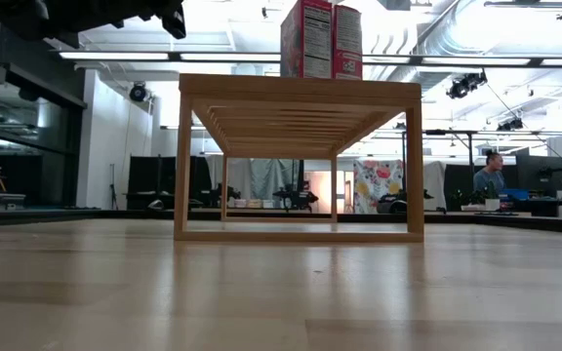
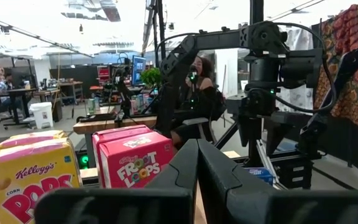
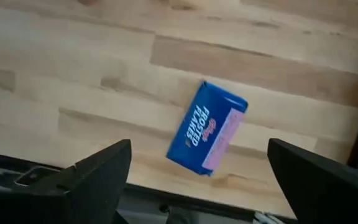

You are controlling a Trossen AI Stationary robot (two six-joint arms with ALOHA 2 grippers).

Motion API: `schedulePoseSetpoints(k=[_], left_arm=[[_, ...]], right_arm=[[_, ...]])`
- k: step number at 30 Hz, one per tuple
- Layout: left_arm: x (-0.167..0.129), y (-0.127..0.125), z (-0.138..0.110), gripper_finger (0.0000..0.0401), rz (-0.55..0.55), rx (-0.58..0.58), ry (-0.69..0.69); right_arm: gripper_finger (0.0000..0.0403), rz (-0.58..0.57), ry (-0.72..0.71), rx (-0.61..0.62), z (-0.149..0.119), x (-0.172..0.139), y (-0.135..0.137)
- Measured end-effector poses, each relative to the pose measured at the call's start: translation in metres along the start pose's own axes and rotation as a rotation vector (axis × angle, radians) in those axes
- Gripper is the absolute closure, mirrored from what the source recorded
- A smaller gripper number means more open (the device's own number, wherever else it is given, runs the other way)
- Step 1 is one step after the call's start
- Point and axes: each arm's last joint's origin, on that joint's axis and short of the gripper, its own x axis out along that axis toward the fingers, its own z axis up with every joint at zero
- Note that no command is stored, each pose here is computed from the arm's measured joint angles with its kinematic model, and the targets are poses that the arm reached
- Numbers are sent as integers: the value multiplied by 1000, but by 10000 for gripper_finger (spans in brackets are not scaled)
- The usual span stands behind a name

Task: Stack cereal on shelf
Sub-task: Put the blue cereal box on the shelf aligned with the other blue cereal box

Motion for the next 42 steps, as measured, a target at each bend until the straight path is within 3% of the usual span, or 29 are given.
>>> schedulePoseSetpoints(k=[7, 15, 28, 42], left_arm=[[0, 0, 0, 401, 0, -7, 3], [0, 0, -1, 401, -12, -65, 6], [0, 0, -6, 401, -9, -122, 58], [0, -2, -8, 401, -13, -147, 81]], right_arm=[[25, 50, -85, 52, 6, 1, 3], [25, 52, -83, 128, 6, 1, 3], [25, 49, -87, 147, 5, 2, 4], [25, -122, -87, 166, -4, 41, 0]])
